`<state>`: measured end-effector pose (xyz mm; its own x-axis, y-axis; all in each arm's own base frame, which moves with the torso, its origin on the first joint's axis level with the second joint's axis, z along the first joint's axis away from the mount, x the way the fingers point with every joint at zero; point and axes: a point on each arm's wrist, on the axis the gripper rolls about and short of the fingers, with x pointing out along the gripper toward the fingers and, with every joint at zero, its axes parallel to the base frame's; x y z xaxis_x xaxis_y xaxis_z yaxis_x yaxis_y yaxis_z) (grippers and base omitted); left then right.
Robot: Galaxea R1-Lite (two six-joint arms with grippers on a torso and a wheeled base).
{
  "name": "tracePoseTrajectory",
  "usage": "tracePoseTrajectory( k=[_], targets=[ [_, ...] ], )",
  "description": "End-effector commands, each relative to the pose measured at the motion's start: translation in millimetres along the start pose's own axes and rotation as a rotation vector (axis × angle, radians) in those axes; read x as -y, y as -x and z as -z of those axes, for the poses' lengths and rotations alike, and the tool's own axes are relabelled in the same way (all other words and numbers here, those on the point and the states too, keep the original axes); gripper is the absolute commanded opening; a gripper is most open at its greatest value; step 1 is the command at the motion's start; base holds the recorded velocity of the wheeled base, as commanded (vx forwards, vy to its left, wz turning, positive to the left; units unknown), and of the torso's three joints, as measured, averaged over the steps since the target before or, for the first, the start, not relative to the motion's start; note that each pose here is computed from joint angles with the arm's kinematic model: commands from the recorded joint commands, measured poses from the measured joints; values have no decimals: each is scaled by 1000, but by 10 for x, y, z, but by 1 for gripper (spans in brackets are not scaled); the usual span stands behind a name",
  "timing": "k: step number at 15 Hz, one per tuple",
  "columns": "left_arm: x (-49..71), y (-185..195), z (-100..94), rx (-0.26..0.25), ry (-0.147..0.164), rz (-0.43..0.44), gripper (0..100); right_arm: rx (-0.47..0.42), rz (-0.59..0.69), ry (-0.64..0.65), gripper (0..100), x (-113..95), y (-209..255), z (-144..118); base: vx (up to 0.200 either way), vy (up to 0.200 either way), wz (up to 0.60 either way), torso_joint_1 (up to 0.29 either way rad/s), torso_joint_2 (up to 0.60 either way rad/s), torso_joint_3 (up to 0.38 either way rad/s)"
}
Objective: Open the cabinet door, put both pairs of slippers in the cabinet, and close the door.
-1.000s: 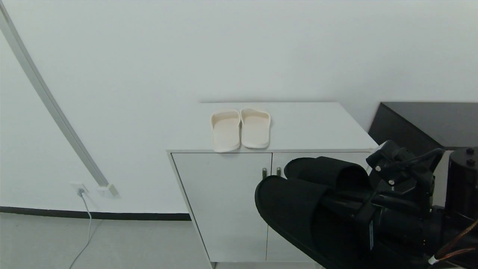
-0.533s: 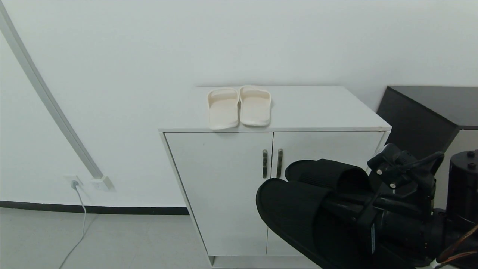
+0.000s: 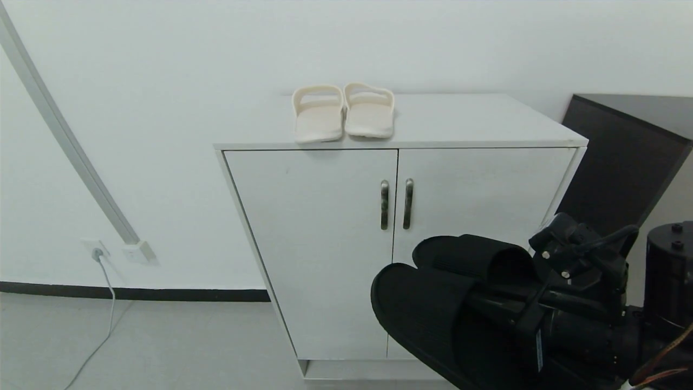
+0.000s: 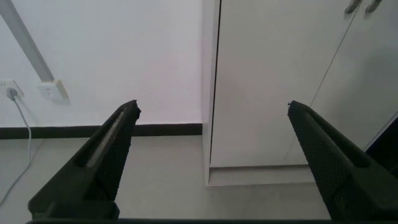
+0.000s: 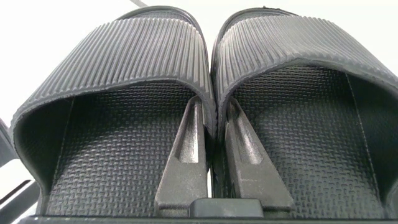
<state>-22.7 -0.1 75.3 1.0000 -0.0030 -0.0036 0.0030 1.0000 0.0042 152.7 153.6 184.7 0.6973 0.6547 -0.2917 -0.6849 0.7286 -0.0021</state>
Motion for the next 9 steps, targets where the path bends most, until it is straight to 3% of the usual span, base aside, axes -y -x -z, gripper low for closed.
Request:
tracePoseTrajectory(
  k=[1,9],
  targets=[
    [0,0,0,1,0,0,100,-4,-4,1,0,-9,-5,13,0,0,0,-119,456,334],
    [0,0,0,1,-8,2,100,-9,-4,6,0,-9,-16,20,0,0,0,-76,450,368]
  ],
)
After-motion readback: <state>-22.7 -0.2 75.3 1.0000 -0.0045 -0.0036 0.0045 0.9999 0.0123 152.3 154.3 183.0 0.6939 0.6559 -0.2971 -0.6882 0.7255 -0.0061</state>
